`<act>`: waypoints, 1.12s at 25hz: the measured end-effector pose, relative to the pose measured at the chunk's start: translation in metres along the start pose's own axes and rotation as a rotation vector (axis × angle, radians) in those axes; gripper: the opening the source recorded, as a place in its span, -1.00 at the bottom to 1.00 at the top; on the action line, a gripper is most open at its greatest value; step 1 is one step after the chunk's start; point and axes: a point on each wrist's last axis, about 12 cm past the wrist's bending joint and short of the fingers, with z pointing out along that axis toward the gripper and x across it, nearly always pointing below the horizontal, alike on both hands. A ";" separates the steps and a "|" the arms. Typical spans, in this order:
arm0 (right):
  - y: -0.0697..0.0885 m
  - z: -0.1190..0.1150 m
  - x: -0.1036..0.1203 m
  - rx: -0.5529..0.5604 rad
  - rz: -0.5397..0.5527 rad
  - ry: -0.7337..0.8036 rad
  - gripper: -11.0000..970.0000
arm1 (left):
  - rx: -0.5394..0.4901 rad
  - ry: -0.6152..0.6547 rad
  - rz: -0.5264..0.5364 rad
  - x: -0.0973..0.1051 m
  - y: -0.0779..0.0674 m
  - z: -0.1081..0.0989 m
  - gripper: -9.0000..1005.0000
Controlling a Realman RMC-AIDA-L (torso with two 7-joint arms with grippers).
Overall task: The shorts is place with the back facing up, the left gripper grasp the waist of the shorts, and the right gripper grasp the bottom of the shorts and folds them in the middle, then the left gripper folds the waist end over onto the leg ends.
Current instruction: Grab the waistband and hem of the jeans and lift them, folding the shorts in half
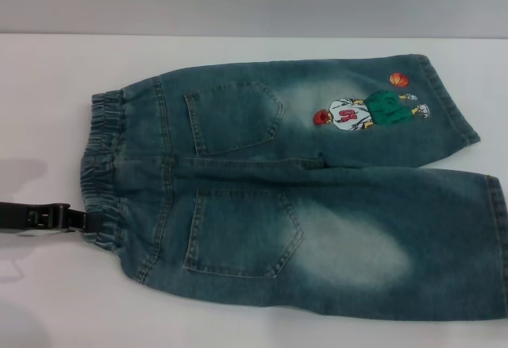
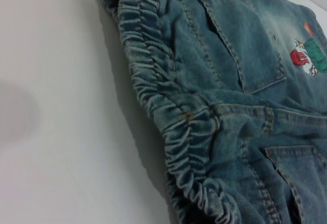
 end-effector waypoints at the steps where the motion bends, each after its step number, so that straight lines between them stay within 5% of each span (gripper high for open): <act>1: 0.000 0.000 0.000 0.002 0.000 0.000 0.45 | 0.000 0.000 -0.003 0.000 0.000 0.000 -0.79; 28: -0.004 0.012 -0.016 0.043 -0.017 0.004 0.45 | 0.005 -0.002 0.009 -0.006 -0.003 0.001 -0.77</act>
